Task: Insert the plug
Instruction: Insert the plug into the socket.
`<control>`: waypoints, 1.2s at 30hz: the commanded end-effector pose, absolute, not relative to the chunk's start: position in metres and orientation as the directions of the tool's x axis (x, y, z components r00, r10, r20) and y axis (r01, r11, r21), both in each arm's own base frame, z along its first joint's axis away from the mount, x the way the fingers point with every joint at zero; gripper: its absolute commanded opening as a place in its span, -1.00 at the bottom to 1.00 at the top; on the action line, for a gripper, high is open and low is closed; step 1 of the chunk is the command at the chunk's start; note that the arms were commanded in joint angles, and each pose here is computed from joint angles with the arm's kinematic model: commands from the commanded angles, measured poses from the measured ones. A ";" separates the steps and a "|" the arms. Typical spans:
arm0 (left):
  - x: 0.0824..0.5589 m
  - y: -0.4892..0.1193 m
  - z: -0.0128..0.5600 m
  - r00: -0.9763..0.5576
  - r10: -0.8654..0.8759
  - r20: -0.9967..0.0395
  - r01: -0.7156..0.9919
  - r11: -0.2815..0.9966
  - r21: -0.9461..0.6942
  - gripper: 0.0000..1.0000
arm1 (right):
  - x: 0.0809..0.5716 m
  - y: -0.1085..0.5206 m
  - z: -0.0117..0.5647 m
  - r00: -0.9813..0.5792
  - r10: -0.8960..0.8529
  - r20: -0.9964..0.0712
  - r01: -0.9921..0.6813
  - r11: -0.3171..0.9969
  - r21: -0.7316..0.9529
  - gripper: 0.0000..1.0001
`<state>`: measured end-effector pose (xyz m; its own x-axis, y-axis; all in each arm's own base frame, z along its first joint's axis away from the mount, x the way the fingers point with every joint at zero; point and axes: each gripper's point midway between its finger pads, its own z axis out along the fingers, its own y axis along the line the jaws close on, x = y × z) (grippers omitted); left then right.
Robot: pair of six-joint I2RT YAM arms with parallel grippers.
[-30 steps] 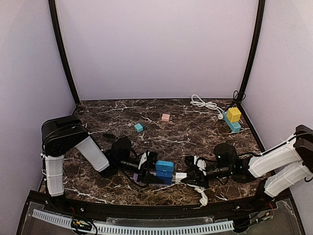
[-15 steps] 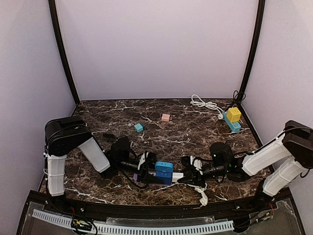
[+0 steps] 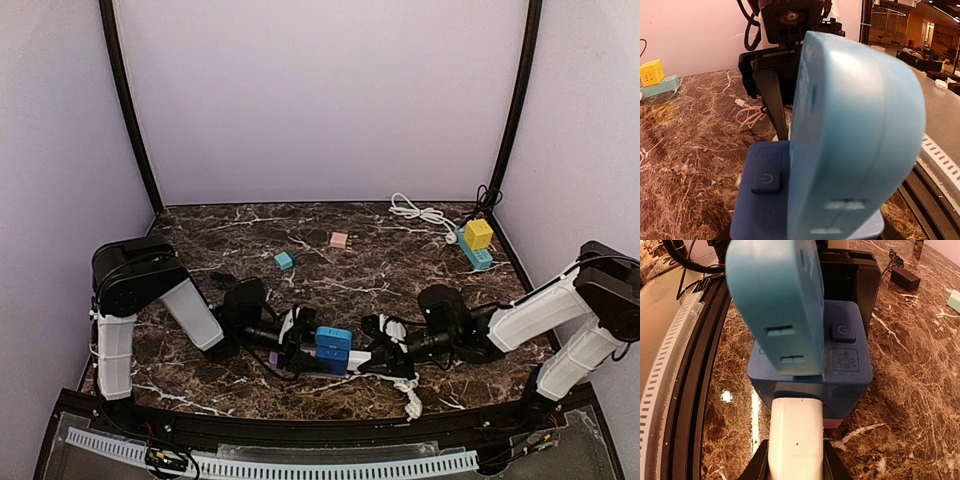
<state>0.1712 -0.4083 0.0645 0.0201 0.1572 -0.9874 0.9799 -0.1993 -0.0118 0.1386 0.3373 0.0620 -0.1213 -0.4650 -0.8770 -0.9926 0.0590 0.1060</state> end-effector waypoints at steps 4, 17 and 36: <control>0.170 -0.445 0.031 -0.015 0.287 -0.958 0.999 -0.046 -0.029 -0.99 | 0.169 0.414 0.163 -0.018 -0.222 -0.975 -0.990 0.139 -0.014 -1.00; 0.180 -0.417 0.014 -0.046 0.386 -0.921 0.996 0.086 -0.013 -0.99 | 0.165 0.377 0.171 -0.022 -0.273 -0.962 -0.964 0.260 -0.052 -0.06; 0.208 -0.377 -0.012 -0.379 0.435 -0.817 0.872 0.464 -0.157 -0.32 | 0.163 0.283 0.194 -0.215 -0.277 -0.937 -0.848 0.528 0.039 0.44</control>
<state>0.2131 -0.4207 0.0642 -0.1697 0.2414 -0.9555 0.9485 0.3030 -0.0919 0.1495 0.2976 0.1960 -0.1592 -0.2954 -0.9420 -0.9093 0.4156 0.0234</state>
